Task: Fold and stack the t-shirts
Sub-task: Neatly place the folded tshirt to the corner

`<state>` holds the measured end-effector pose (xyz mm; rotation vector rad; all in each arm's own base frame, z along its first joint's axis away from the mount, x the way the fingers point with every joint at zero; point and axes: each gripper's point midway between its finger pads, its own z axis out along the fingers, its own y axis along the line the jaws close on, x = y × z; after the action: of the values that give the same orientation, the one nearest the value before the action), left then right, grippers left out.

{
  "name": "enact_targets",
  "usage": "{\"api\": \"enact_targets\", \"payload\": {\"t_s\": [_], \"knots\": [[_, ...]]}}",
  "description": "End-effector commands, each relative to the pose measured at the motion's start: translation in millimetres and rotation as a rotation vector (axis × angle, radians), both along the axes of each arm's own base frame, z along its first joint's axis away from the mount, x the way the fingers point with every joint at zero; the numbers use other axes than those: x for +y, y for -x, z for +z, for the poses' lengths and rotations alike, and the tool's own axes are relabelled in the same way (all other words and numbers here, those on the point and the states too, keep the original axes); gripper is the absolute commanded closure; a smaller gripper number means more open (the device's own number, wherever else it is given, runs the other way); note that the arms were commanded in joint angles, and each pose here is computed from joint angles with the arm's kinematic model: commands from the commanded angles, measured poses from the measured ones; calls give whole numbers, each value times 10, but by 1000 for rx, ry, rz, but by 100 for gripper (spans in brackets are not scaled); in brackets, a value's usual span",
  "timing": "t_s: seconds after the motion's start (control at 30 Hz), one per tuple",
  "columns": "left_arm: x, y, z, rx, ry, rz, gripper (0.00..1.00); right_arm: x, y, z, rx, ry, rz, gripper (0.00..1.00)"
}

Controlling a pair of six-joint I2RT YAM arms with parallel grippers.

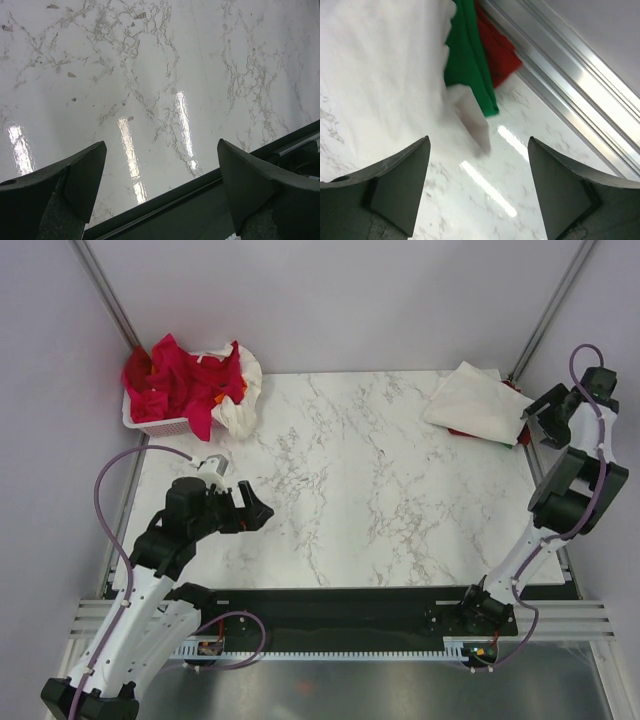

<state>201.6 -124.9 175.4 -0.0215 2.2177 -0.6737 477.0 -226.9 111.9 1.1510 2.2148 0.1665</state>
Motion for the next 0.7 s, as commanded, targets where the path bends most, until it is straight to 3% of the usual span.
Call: {"api": "enact_targets", "payload": {"t_s": [0.0, 0.03, 0.13, 0.2, 0.23, 0.27, 0.33, 0.43, 0.67], "knots": [[-55, -42, 135, -47, 33, -17, 0, -1426, 997, 1251, -168, 322, -556, 13], [-54, -39, 135, -48, 33, -17, 0, -1340, 1000, 1537, -248, 334, -539, 13], [-42, -33, 167, -63, 34, -14, 0, -1068, 952, 1779, -367, 288, -461, 15], [-40, -34, 186, -70, 36, -12, 0, -739, 786, 1695, -440, 155, -340, 25], [-34, -33, 189, -74, 36, -10, 0, -626, 681, 1719, -493, 115, -281, 32], [-36, -27, 198, -78, 37, -11, 0, -426, 579, 1680, -524, 42, -195, 54], [-28, -24, 218, -87, 39, -8, 0, -212, 404, 1383, -505, -52, -126, 79], [-23, -18, 237, -97, 40, -8, 0, 30, 180, 1048, -493, -178, -28, 92], [-25, -18, 234, -96, 39, -10, 0, 238, -219, 733, -550, -331, 72, 99]]}}
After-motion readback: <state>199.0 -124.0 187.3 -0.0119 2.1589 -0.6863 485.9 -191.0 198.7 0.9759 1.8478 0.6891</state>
